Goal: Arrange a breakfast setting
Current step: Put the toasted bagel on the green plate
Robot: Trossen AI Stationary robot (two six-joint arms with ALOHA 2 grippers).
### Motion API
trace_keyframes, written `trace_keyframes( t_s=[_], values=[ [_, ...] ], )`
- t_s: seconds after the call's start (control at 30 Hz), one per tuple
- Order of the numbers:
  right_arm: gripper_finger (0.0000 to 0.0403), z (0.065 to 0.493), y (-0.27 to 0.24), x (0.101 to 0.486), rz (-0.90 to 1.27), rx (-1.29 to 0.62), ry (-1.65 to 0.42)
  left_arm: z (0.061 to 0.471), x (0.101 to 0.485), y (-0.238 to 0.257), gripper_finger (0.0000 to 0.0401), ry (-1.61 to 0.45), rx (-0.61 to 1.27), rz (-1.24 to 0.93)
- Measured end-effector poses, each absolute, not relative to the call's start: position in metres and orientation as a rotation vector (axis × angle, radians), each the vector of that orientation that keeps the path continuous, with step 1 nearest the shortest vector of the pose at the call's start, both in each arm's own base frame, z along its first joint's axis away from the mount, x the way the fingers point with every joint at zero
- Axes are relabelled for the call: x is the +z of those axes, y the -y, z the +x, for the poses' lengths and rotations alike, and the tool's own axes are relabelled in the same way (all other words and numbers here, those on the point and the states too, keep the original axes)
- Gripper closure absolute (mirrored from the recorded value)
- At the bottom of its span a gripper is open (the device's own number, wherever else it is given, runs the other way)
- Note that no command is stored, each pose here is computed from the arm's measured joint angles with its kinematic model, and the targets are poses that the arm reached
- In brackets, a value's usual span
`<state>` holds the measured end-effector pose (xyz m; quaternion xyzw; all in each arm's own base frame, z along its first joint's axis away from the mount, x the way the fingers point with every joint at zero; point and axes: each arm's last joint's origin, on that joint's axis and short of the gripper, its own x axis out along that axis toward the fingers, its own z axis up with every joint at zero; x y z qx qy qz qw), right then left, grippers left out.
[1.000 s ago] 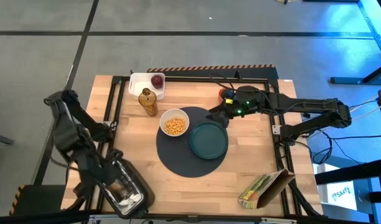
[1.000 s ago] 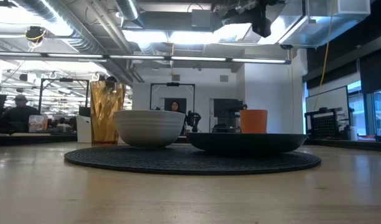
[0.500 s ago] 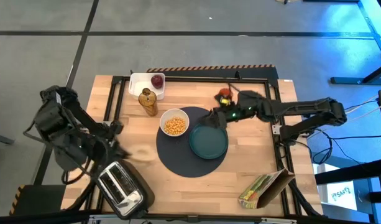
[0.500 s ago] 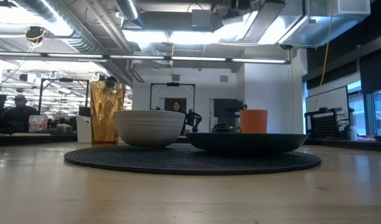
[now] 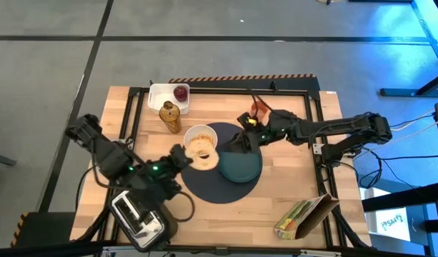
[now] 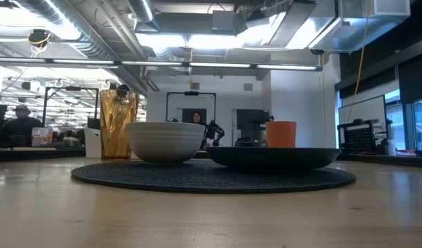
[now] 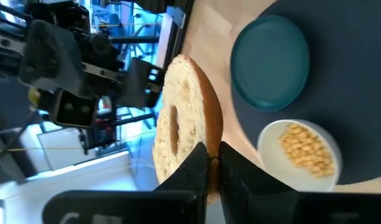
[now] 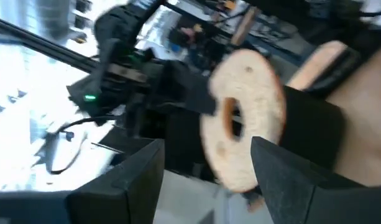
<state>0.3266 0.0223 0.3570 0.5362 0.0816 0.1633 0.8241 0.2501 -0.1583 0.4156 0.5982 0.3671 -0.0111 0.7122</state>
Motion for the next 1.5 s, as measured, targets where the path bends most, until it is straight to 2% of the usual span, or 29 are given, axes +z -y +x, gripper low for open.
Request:
trace_keyframes(
  t_s=[0.3,0.57,0.67,0.9,1.0,1.23,1.5],
  values=[
    [0.0173,0.327,-0.020,0.343,1.037,0.220,-0.254,0.269,0.416,0.156,0.0387,-0.774,-0.025,1.404],
    [0.0182,0.326,-0.020,0.348,1.000,0.251,-0.209,0.270,0.417,0.157,0.0387,-0.766,-0.041,1.428],
    [0.0221,0.326,-0.021,0.347,0.988,0.263,-0.220,0.272,0.417,0.155,0.0386,-0.765,-0.056,1.398],
    [0.0380,0.325,-0.023,0.347,0.942,0.334,-0.252,0.278,0.416,0.145,0.0372,-0.777,-0.071,1.328],
    [0.0386,0.325,-0.022,0.347,0.934,0.338,-0.257,0.282,0.417,0.141,0.0371,-0.771,-0.067,1.301],
    [0.0395,0.323,-0.017,0.339,0.893,0.266,-0.315,0.291,0.417,0.127,0.0355,-0.764,-0.021,1.024],
    [0.0397,0.303,0.009,0.325,0.752,-0.005,-0.481,0.291,0.410,0.114,0.0284,-0.842,0.056,0.616]
  ],
)
